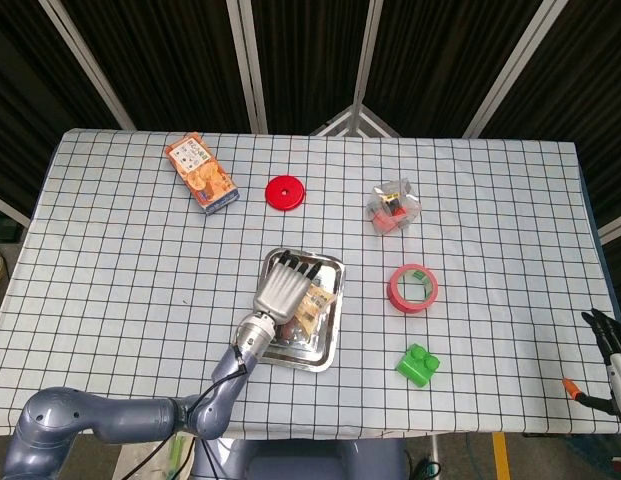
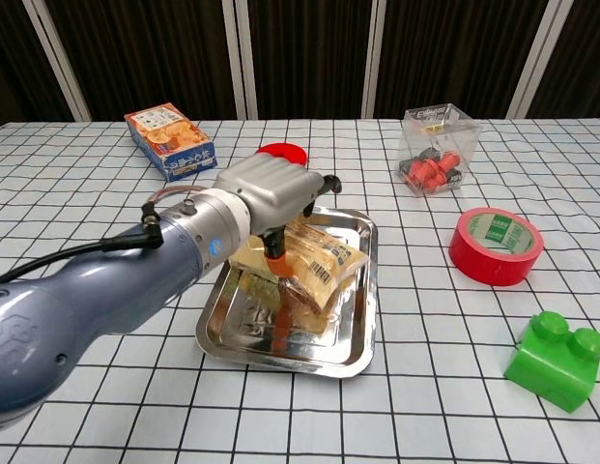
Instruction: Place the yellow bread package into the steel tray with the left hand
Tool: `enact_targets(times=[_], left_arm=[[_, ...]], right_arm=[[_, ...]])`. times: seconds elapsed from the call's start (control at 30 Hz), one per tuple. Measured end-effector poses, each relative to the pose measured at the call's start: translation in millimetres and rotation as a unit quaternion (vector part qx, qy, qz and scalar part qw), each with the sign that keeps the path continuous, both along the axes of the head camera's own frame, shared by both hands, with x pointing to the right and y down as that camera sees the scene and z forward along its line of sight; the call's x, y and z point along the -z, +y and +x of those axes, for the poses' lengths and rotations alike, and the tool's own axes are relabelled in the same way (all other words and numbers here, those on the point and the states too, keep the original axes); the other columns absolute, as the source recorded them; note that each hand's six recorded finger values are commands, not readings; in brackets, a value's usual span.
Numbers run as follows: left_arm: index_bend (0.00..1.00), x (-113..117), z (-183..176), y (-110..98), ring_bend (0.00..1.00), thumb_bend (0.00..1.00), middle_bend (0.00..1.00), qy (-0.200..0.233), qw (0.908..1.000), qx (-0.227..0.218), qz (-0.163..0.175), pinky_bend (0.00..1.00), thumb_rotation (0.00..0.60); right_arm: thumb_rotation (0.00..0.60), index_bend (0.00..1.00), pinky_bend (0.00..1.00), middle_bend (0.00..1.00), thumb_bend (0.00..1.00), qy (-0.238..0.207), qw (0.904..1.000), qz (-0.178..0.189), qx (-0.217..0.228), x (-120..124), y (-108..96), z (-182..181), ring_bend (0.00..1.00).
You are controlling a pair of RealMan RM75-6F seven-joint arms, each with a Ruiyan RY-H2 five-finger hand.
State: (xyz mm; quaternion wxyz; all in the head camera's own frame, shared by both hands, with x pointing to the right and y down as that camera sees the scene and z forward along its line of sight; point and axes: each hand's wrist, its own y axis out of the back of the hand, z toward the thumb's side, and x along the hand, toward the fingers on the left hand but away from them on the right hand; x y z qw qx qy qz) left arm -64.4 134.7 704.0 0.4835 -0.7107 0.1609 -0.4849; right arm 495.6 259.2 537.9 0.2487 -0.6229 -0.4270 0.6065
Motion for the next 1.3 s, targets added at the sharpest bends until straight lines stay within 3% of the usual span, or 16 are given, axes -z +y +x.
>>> enact_targets(times=[0.1, 0.23, 0.5, 0.63, 0.8, 0.97, 1.1, 1.2, 1.3], left_arm=[[0.00, 0.3, 7.6, 7.9, 0.00, 0.06, 0.01, 0.018, 0.9994, -0.010, -0.027, 0.05, 0.578], [0.00, 12.2, 12.7, 13.2, 0.00, 0.04, 0.00, 0.053, 0.9975, -0.022, -0.042, 0.03, 0.549], [0.00, 62.3, -10.5, 27.3, 0.00, 0.02, 0.00, 0.117, 0.9913, -0.040, -0.045, 0.03, 0.543], [0.00, 97.2, -74.6, 43.6, 0.00, 0.02, 0.00, 0.113, 0.9931, -0.024, -0.021, 0.03, 0.550], [0.00, 122.2, -206.9, 88.2, 0.00, 0.02, 0.00, 0.037, 0.9967, 0.072, -0.009, 0.03, 0.550], [0.00, 140.6, -301.9, 137.9, 0.00, 0.02, 0.00, 0.007, 0.9838, 0.179, -0.009, 0.03, 0.575], [0.00, 155.3, -346.7, 166.3, 0.00, 0.02, 0.00, 0.004, 0.9723, 0.233, 0.015, 0.03, 0.586], [0.00, 166.1, -357.2, 175.6, 0.00, 0.02, 0.00, 0.000, 0.9712, 0.235, 0.039, 0.03, 0.600], [0.00, 168.3, -360.0, 181.9, 0.00, 0.02, 0.00, 0.002, 0.9723, 0.231, 0.035, 0.03, 0.600]], right_arm=[[0.600, 0.00, 0.00, 0.00, 0.30, 0.000, 1.0000, -0.002, -0.005, -0.7, -0.4, 2.9, 0.00], [0.600, 0.00, 0.00, 0.00, 0.30, 0.000, 1.0000, -0.001, -0.002, -0.7, -0.3, 1.3, 0.00], [0.600, 0.00, 0.00, 0.00, 0.30, 0.014, 0.9998, 0.000, 0.013, -3.7, 0.1, -7.6, 0.00], [0.600, 0.00, 0.00, 0.00, 0.30, 0.018, 0.9993, 0.002, 0.031, -4.7, 2.8, -18.9, 0.00], [0.600, 0.00, 0.00, 0.00, 0.30, 0.016, 0.9982, 0.017, 0.056, 2.7, 10.0, -34.5, 0.00], [0.600, 0.00, 0.00, 0.00, 0.30, 0.009, 0.9967, 0.016, 0.079, 6.0, 20.6, -47.8, 0.00], [0.600, 0.00, 0.00, 0.00, 0.30, -0.008, 0.9955, 0.015, 0.093, 6.9, 25.4, -54.2, 0.00], [0.600, 0.00, 0.00, 0.00, 0.30, -0.007, 0.9957, 0.009, 0.092, 8.2, 31.5, -52.5, 0.00], [0.600, 0.00, 0.00, 0.00, 0.30, -0.008, 0.9964, 0.010, 0.084, 13.7, 36.7, -50.1, 0.00]])
